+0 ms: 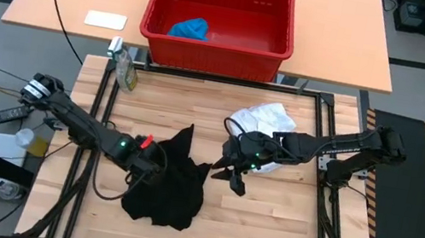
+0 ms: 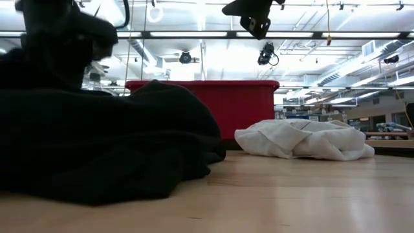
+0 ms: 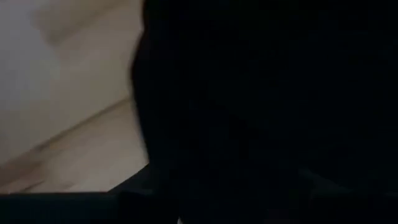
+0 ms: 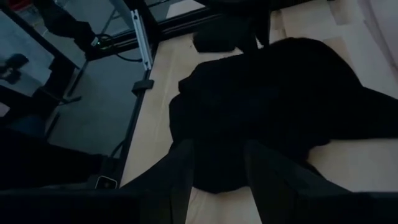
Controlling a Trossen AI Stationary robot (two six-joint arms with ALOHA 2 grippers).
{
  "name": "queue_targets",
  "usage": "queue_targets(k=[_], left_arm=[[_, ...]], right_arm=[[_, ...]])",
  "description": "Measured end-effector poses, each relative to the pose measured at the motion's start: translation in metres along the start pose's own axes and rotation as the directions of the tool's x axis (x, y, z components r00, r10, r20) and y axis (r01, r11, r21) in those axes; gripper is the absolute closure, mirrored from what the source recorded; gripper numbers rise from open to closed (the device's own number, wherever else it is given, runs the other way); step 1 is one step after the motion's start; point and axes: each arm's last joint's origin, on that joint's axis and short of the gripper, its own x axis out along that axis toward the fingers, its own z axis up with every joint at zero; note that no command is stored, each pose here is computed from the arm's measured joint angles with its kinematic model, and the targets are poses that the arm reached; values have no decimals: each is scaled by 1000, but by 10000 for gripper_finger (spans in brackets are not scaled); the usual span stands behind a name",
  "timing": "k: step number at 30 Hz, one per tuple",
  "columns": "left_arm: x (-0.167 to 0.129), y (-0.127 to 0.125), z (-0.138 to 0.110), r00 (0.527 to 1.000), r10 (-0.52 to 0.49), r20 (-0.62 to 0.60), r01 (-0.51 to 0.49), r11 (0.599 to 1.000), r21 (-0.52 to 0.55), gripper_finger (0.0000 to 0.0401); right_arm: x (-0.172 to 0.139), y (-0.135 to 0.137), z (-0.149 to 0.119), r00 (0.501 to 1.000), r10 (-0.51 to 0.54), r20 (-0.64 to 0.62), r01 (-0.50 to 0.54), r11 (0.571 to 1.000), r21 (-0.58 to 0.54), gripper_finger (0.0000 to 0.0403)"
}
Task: Fold laundry
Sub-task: Fold the black shirt
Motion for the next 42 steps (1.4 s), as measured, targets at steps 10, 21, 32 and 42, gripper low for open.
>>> queue_targets(k=[10,21,32,42], left_arm=[[33,-4,-6,969,-236,-71,237,971,5,380],[-31,-38,9,887,-423,188,374,894,246,399],[-140,-46,34,657,-599,457,315,770,555,400],[-221,-36,54,453,-607,653,168,778,605,401]], right_arm=[[0,1,0,1000,1,-1,-1,1000,-19,250],[0,-1,-3,999,-12,-30,11,1000,-10,250],[-13,4,4,1000,7,24,-6,999,-44,250],[-45,22,17,984,39,175,-13,989,-147,250]])
